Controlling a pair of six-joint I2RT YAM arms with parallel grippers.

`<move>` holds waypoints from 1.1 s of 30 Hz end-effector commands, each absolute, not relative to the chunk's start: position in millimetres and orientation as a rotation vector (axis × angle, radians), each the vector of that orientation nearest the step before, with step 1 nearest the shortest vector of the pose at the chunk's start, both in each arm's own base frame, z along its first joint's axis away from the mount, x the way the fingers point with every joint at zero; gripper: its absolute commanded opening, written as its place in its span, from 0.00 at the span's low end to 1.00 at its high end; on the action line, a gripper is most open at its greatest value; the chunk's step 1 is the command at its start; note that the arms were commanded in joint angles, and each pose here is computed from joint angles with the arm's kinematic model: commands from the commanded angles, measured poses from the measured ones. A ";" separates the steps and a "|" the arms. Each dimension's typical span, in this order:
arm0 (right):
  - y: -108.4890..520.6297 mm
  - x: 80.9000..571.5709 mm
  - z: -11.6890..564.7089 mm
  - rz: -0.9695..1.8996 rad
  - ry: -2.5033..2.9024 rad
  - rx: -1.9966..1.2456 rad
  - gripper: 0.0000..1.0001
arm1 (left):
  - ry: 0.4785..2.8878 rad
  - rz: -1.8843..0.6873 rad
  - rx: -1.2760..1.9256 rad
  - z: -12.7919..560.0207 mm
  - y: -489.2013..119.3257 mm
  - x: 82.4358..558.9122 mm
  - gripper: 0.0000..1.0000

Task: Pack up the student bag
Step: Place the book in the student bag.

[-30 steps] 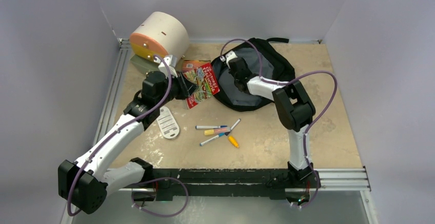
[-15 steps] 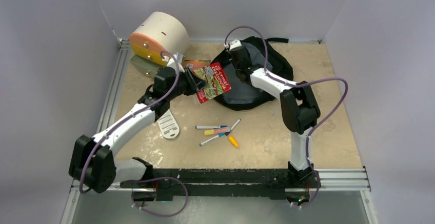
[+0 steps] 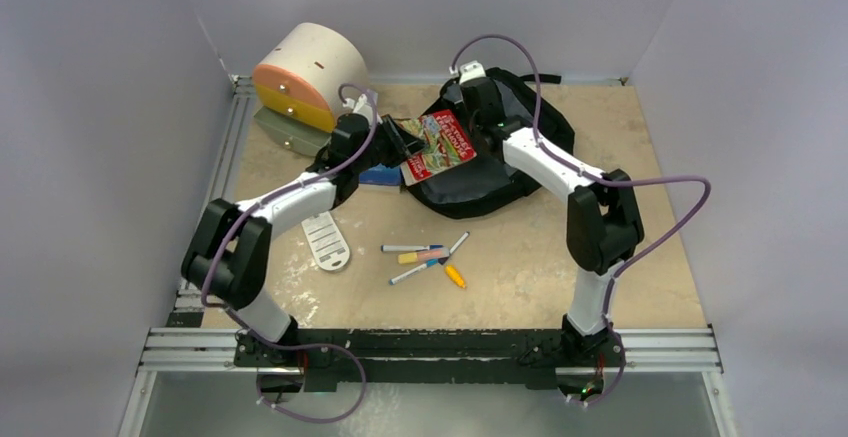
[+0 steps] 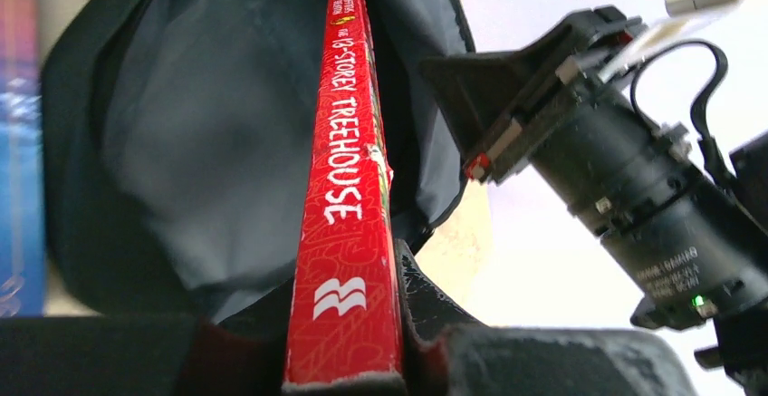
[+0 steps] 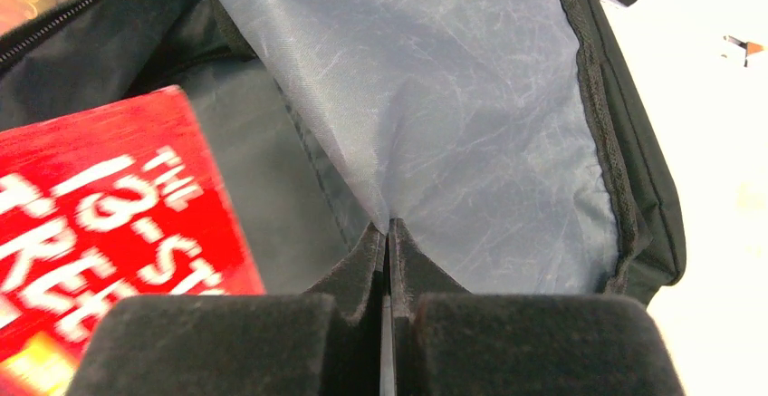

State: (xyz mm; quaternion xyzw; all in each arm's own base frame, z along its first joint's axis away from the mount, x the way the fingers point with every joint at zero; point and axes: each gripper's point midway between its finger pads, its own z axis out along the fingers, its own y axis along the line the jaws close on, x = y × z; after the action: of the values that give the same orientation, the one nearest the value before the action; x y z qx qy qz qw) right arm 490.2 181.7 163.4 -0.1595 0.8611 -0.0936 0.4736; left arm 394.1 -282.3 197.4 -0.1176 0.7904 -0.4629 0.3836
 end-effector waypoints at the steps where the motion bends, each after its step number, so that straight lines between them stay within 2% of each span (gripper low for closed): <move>1: 196.8 490.5 224.7 -0.098 1.966 -0.310 0.00 | 1.806 -1.393 -0.248 261.9 -314.3 417.3 0.00; 11: 205.1 487.9 247.1 -0.006 1.913 -0.273 0.00 | 1.853 -1.490 -0.308 238.8 -354.4 451.9 0.00; 23: 201.7 480.1 241.2 -0.005 1.924 -0.281 0.00 | 1.764 -1.682 -0.219 225.7 -415.4 481.5 0.00; 33: 202.6 475.2 230.6 0.030 1.946 -0.243 0.00 | 1.820 -1.638 -0.232 167.6 -465.0 517.0 0.00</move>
State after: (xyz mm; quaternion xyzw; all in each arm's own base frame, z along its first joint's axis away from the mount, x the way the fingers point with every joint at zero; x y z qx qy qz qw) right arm 474.2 188.3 177.4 -0.1306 0.8586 -0.0391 0.4942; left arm 505.2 -443.0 120.0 -0.1169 0.7465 -0.5844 0.2960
